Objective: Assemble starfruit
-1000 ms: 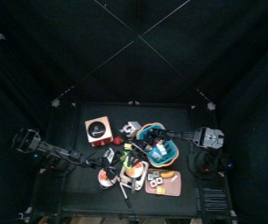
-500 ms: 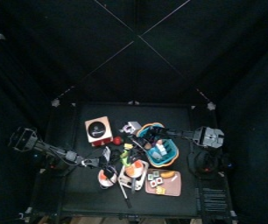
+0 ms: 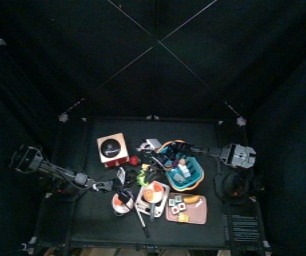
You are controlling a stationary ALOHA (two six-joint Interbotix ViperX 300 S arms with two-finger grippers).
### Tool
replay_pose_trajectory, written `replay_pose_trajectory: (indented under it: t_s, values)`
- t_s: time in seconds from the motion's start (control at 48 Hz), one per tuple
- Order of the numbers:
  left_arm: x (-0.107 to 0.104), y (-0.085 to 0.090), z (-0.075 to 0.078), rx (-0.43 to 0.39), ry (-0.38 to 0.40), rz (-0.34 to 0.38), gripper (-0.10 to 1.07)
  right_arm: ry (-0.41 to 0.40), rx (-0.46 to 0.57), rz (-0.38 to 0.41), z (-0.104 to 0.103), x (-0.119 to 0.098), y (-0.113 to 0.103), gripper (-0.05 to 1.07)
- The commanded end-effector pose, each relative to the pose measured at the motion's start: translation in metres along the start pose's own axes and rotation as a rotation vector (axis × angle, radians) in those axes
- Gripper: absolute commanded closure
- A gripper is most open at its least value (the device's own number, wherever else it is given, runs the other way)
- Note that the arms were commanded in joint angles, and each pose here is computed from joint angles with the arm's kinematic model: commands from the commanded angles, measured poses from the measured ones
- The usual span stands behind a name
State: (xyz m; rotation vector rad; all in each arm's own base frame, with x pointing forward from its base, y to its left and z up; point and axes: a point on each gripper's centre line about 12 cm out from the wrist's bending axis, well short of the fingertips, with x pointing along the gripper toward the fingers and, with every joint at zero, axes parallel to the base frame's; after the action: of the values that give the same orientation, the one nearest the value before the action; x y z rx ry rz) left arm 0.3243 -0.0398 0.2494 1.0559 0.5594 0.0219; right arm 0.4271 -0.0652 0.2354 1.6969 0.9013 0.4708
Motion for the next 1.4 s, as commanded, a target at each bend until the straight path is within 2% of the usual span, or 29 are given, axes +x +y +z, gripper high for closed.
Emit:
replay_pose_trajectory:
  t_s: [0.0, 0.375, 0.583, 0.729, 1.104, 1.25, 1.375]
  values:
    - [-0.003, 0.007, 0.004, -0.011, -0.013, 0.019, 0.3, -0.002, -0.041, 0.018, -0.003, -0.004, 0.015, 0.49]
    - [-0.003, 0.007, 0.006, -0.003, -0.021, 0.021, 0.3, -0.022, -0.051, 0.026, 0.005, -0.011, 0.018, 0.48]
    - [-0.004, 0.011, 0.008, 0.002, -0.031, 0.051, 0.3, -0.025, -0.049, 0.026, 0.011, -0.011, 0.017, 0.48]
    - [-0.009, 0.009, 0.016, 0.023, -0.066, 0.062, 0.3, -0.039, -0.046, 0.029, 0.014, -0.017, 0.017, 0.49]
    - [-0.014, 0.009, 0.015, -0.035, -0.083, 0.067, 0.28, -0.042, -0.038, 0.023, 0.018, -0.017, 0.012, 0.48]
    - [-0.017, 0.011, 0.015, -0.09, -0.09, 0.072, 0.2, -0.038, -0.05, 0.008, 0.017, -0.017, 0.013, 0.49]
    - [-0.016, 0.01, 0.009, -0.095, -0.078, 0.07, 0.1, -0.035, -0.056, 0.0, 0.015, -0.017, 0.013, 0.49]
